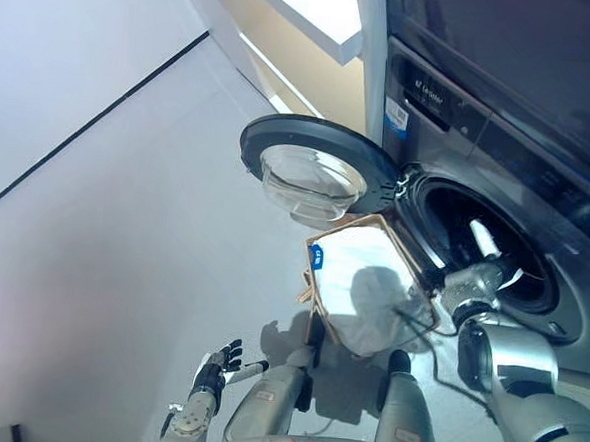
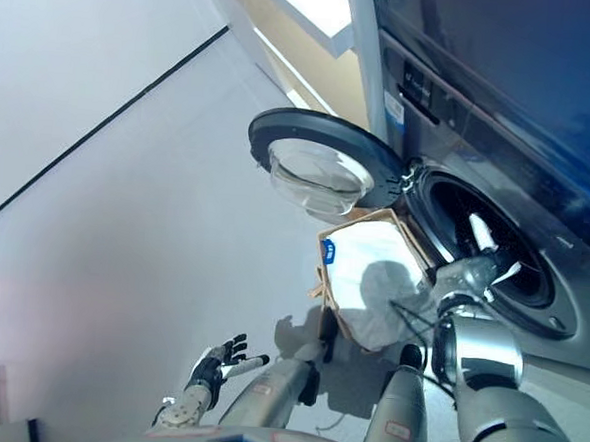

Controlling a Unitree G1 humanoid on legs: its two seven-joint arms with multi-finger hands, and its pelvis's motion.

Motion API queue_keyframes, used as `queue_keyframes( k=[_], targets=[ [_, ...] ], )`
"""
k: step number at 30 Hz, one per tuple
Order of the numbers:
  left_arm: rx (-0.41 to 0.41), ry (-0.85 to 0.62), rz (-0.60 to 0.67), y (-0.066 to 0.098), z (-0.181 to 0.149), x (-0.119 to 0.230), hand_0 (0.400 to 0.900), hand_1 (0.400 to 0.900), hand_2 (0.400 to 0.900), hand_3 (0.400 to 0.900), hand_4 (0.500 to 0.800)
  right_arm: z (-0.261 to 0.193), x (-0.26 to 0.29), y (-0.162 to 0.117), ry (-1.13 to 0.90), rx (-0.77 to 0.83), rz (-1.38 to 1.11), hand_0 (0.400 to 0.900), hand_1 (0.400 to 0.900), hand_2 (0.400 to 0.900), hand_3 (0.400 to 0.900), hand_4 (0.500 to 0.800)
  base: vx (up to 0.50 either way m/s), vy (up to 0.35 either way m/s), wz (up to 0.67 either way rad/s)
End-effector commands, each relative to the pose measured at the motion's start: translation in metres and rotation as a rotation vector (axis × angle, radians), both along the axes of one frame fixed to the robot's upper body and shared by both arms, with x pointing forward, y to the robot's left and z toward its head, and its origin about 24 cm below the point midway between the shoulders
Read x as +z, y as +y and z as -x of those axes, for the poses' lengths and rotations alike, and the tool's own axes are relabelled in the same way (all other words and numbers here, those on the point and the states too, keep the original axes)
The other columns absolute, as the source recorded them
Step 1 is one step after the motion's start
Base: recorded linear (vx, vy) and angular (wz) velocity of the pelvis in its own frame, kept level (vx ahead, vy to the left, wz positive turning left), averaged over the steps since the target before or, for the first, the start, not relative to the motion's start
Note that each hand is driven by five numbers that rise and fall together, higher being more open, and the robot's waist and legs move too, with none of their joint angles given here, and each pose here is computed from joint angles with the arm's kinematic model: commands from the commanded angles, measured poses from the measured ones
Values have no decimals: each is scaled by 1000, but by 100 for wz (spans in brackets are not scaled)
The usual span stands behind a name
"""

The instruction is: Put the clothes in the basket into the washing machine.

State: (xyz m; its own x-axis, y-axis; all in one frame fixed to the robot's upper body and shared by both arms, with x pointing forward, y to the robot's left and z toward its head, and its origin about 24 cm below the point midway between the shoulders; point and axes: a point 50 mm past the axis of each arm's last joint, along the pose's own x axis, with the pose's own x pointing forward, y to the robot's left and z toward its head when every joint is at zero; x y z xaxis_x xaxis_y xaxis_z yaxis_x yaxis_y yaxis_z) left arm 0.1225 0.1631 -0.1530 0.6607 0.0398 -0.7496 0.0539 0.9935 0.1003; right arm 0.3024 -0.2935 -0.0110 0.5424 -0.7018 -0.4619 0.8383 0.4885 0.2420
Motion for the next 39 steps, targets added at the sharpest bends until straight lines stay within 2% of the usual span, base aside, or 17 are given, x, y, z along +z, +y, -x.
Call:
queue_keyframes(
  k=[1, 9, 15, 19, 20, 21, 27, 30, 34, 39],
  targets=[
    [43, 44, -51, 16, -2, -2, 900, 900, 900, 900, 800, 7, -12, 6, 44, 109, 70, 900, 900, 900, 900, 800, 79, -39, -10],
    [50, 113, -75, 30, 12, -6, 900, 900, 900, 900, 800, 91, -92, 31, 354, 293, 41, 900, 900, 900, 900, 800, 71, -27, -6],
    [5, 134, -111, 39, 17, -6, 900, 900, 900, 900, 800, 153, -126, 40, 745, 674, 248, 900, 900, 900, 900, 800, 17, -6, -3],
    [-16, 168, -115, 43, 25, -8, 900, 900, 900, 900, 800, 189, -140, 44, 874, 772, 245, 900, 900, 900, 900, 800, 28, 18, -9],
    [-27, 184, -119, 44, 29, -9, 900, 900, 900, 900, 800, 197, -143, 48, 917, 839, 269, 900, 900, 900, 900, 800, 26, 17, -9],
    [-27, 184, -119, 44, 29, -9, 900, 900, 900, 900, 800, 197, -143, 48, 917, 840, 269, 900, 900, 900, 900, 800, 15, 17, -9],
    [-66, 226, -119, 47, 39, -11, 900, 900, 900, 900, 800, 222, -152, 59, 1029, 1088, 340, 900, 900, 900, 900, 800, 2, 18, -11],
    [-77, 233, -106, 48, 41, -11, 900, 900, 900, 900, 800, 243, -155, 56, 1102, 1128, 295, 900, 900, 900, 900, 800, 1, 3, -2],
    [-129, 263, -72, 39, 48, -14, 900, 900, 900, 900, 800, 268, -156, 48, 1206, 1154, 232, 900, 900, 900, 900, 800, 9, 6, 2],
    [-147, 283, -60, 35, 52, -16, 900, 900, 900, 900, 800, 264, -155, 46, 1181, 1118, 234, 900, 900, 900, 900, 800, 4, 2, 1]
  ],
)
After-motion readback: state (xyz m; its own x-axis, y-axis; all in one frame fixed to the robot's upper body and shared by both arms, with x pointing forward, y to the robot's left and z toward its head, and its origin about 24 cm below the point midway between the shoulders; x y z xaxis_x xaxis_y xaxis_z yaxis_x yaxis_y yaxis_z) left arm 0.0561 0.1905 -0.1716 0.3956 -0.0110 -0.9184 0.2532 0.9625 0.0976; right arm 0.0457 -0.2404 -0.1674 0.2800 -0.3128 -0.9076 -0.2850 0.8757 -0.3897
